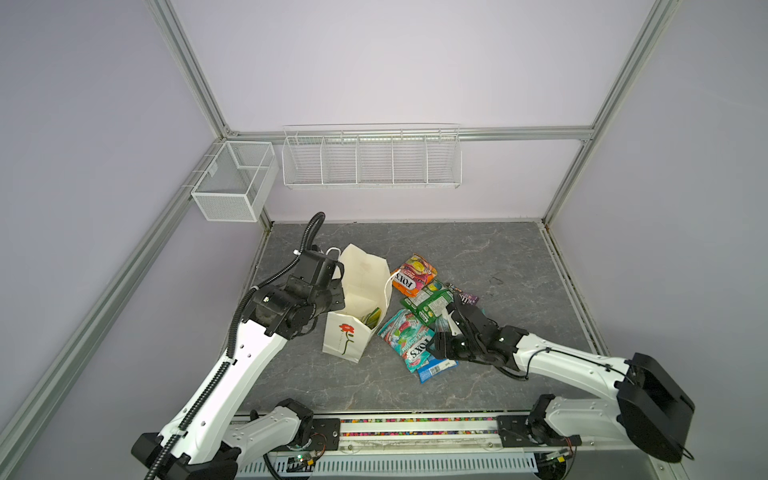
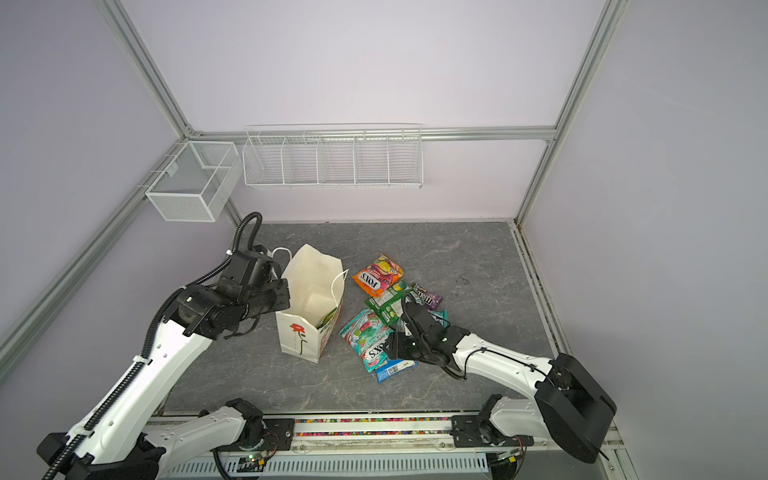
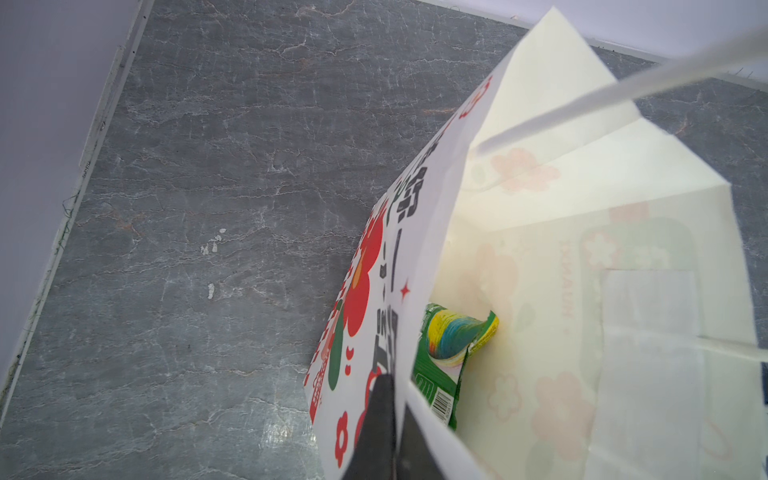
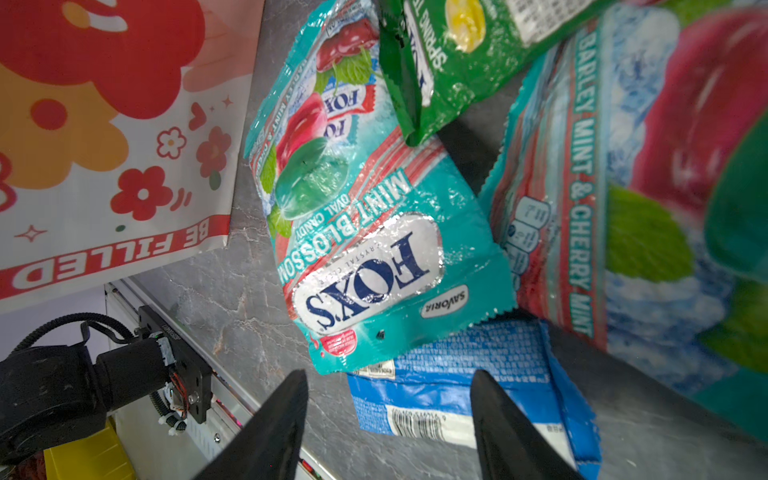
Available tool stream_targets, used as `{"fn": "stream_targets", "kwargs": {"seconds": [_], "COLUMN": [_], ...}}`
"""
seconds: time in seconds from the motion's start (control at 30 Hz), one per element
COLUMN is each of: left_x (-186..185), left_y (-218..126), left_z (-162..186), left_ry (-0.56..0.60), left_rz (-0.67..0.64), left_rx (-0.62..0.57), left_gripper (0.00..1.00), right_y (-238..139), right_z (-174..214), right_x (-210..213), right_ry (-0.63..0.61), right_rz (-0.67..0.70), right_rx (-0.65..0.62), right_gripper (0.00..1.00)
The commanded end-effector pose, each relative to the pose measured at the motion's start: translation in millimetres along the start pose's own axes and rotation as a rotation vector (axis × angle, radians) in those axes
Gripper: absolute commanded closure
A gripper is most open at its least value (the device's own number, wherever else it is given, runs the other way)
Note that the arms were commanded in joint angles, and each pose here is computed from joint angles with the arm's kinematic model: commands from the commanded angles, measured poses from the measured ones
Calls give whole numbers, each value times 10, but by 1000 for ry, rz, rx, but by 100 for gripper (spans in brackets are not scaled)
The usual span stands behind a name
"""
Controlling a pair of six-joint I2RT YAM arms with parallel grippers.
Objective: Place the snacks into the paper bag
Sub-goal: 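Open the right gripper and move it down over the teal Fox's Mint Blossom bag, then close the right gripper on the teal Mint Blossom bag's end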
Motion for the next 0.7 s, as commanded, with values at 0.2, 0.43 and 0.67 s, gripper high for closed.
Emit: {"fn": "stream_targets", "kwargs": {"seconds": [0.2,0.43,0.67], "left_x": [-18,-7,-21], "left_y": [-13,-17,10], "left_z": [47,50,49], "left_ry": [-13,-9,-11], "left_rz": [13,8,10], "left_rx": [14,14,15], "left_gripper": [100,100,100], "right_y": [192,296,279], "right_z": [-50,-55,-92], "right_x": [-55,-50,-34], "right_ry": [43,59,56], "right_rz": [8,-3,-4], "right_rx": [0,12,-5], "right_gripper": [43,54,68]}}
Point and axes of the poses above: each gripper's point midway between its finger pads, its own y axis out along the fingers, its own x axis along the line the jaws close on, z = x × y, the point moved 1 cm from there along -y, back along the fingers, and after that the axes turned 5 degrees about -y, right-handed, at the moved point
